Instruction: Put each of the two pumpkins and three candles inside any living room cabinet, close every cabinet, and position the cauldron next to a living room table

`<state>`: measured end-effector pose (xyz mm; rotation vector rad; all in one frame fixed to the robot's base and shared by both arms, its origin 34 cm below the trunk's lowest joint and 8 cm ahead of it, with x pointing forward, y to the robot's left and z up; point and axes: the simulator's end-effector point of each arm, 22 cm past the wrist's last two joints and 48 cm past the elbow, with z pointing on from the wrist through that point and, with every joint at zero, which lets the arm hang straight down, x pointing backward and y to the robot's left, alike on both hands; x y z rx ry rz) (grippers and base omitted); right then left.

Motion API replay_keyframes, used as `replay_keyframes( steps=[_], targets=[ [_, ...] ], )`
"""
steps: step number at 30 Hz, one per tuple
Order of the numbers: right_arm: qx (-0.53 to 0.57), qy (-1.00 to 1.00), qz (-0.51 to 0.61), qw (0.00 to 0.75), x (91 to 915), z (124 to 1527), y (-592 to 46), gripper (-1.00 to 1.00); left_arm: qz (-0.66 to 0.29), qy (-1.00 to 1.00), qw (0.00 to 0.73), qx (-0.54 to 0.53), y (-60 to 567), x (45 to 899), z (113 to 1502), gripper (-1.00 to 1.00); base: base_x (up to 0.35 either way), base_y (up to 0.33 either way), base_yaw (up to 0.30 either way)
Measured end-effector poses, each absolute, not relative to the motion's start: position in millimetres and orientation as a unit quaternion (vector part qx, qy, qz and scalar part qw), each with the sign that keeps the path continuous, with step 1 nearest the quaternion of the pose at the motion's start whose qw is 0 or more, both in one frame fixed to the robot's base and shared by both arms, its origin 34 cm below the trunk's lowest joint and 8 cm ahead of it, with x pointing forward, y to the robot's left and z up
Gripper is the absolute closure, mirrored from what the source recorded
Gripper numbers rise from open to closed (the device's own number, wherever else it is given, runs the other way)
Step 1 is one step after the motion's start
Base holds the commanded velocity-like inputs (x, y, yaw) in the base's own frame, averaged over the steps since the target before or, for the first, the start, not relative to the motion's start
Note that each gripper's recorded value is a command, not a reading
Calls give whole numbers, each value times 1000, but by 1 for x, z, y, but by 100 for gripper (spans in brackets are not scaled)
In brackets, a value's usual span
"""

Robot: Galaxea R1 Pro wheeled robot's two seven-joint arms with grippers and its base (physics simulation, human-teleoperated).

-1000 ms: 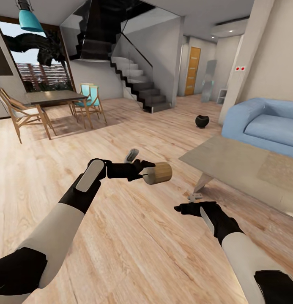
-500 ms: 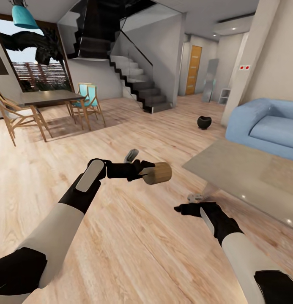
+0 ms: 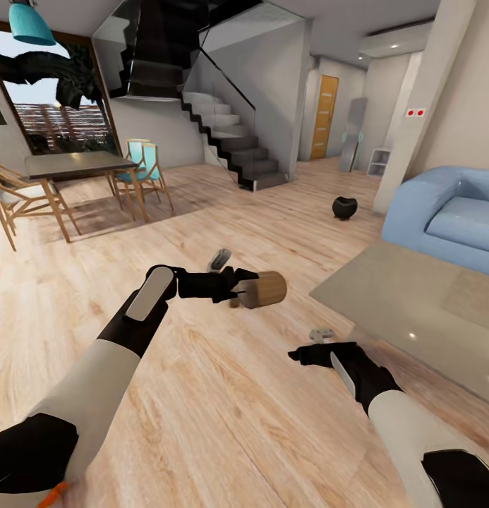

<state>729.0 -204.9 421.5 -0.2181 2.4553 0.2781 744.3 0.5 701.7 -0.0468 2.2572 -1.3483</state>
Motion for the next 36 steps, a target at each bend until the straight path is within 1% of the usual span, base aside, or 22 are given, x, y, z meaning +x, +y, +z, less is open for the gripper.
replay_keyframes(
  steps=[7,21,36],
  targets=[
    [-85,936,106,326,729,422,-204,-100,-496,831,253,-18,2,745,701,100,334,38,20],
    [-86,936,106,326,729,422,-203,-100,-495,831,253,-18,2,745,701,100,333,94,253],
    [-86,936,106,326,729,422,-203,-100,-496,831,253,-18,1,744,701,100,333,6,17]
  ],
)
